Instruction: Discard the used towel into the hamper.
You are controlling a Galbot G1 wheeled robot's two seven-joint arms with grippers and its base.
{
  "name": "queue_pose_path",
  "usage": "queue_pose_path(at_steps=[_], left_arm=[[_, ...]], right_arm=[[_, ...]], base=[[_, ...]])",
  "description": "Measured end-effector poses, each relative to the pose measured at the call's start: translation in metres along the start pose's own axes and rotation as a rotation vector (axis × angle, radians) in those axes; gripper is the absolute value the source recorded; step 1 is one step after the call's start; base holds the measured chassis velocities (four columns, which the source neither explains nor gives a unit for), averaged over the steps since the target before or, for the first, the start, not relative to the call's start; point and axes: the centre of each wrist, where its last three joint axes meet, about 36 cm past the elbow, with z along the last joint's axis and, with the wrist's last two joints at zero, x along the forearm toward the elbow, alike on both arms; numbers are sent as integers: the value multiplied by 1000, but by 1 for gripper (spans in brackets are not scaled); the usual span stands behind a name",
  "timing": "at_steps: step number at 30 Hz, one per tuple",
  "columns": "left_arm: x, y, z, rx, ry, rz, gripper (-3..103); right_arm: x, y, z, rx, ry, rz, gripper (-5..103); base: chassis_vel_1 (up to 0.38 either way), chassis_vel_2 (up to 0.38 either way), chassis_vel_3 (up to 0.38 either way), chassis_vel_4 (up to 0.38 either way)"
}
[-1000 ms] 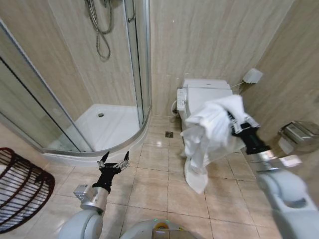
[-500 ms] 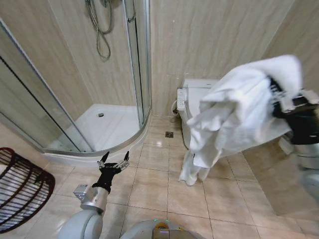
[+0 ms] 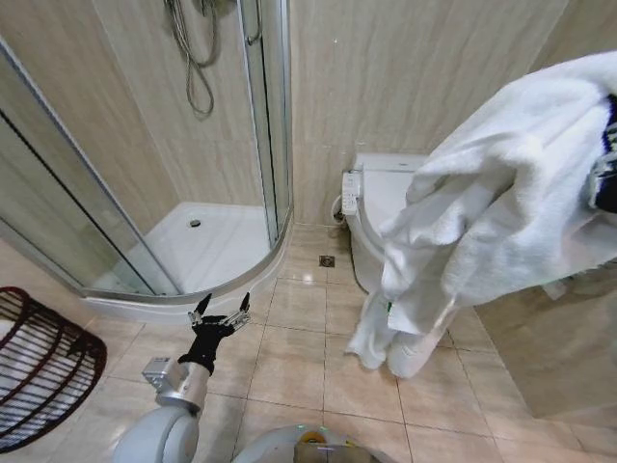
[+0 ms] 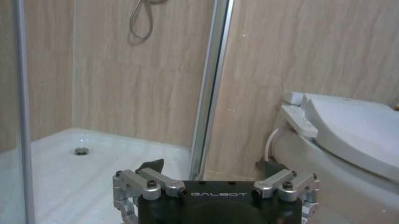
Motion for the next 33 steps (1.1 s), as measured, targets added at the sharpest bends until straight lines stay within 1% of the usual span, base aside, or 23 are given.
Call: queue_pose_path(at_steps=[13,23,27,30,32,33], left_arm=[[0,0,0,0,0,0,100],[0,0,0,0,0,0,100],[0,0,0,0,0,0,100],[0,0,0,0,0,0,100],[0,0,0,0,0,0,100],[0,0,0,0,0,0,100]], right_arm=[[2,2,4,-1,25,36,13],[-7,-1,1,26,-2,19,13],[-12,-2,-1,35,-33,3,13],[-16,0,-5,16,-60,1,13],[-16,2,-4,-8,-59,15,13],[-16,2,-4,-8,-59,15,13]], base=[[0,0,0,0],[0,0,0,0],[0,0,0,0],[0,0,0,0],[0,0,0,0],[0,0,0,0]])
